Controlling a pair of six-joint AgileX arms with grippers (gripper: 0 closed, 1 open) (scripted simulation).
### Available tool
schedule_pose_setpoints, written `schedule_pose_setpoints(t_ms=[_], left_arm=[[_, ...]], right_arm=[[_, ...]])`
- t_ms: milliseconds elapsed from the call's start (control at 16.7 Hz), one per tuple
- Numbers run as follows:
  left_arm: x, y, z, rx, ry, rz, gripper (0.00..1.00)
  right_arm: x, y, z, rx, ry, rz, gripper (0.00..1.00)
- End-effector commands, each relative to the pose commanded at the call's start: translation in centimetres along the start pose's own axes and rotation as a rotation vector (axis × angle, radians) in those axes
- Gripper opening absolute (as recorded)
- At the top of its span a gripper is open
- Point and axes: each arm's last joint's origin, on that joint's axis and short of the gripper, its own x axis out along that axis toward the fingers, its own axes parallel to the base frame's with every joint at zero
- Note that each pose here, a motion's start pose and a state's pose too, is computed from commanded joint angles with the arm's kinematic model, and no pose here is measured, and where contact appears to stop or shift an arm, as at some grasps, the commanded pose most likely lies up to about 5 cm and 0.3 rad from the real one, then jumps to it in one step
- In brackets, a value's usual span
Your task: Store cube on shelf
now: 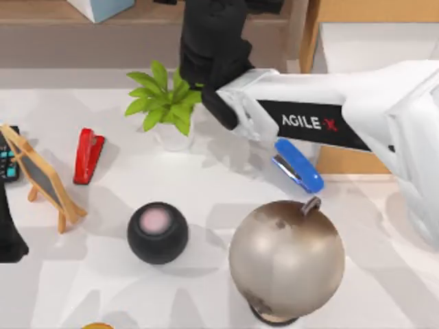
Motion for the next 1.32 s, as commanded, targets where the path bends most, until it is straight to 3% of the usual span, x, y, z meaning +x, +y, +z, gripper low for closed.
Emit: schedule_pose_setpoints(t_ms=[300, 720, 1320], left_arm=[[0.0, 0.0, 0.0, 0.0, 0.0, 0.0, 1.0], [0.0, 0.0, 0.0, 0.0, 0.0, 0.0, 1.0], [0.0, 0.0, 0.0, 0.0, 0.0, 0.0, 1.0]], right_arm=[[1.2, -0.2, -2.0, -0.128, 0.146, 0.059, 0.0], [2.0, -0.5, -2.3, -0.135, 0.166, 0.057, 0.0], [2.0, -0.5, -2.3, -0.135, 0.166, 0.057, 0.75]])
